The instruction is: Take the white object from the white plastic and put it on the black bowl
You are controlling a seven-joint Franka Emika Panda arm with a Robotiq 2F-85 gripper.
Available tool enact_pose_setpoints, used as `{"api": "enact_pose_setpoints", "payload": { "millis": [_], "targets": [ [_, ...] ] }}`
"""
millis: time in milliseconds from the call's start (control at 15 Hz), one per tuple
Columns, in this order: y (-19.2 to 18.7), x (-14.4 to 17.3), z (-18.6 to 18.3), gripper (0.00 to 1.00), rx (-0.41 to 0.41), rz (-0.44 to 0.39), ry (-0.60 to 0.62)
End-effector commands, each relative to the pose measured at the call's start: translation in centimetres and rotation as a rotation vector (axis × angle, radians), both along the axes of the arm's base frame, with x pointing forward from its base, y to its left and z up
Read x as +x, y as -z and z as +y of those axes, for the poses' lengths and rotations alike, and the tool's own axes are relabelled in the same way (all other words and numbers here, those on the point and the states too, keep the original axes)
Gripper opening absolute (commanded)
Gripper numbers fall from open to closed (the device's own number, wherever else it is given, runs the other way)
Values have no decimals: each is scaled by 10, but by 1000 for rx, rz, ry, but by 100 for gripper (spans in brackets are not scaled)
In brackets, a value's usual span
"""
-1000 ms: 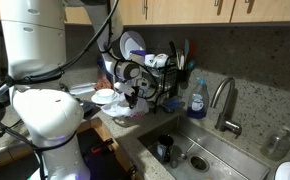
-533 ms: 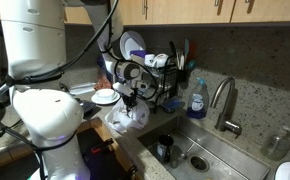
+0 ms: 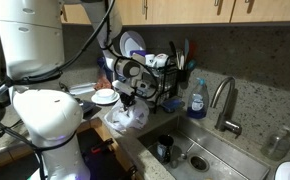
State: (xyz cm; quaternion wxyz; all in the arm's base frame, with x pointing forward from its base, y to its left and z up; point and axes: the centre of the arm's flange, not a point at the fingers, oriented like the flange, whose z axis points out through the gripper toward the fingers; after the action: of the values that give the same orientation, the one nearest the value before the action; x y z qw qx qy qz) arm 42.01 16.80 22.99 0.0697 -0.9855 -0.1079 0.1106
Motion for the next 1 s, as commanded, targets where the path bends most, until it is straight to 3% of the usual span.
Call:
{"api": "enact_pose_setpoints", "payload": {
  "millis": [0, 600, 933],
  "targets": [
    [-38, -20, 1, 0, 86, 23, -99],
    [-66, -44, 16, 0, 355, 196, -389],
    [-63, -51, 33, 0, 432, 277, -489]
  ]
}}
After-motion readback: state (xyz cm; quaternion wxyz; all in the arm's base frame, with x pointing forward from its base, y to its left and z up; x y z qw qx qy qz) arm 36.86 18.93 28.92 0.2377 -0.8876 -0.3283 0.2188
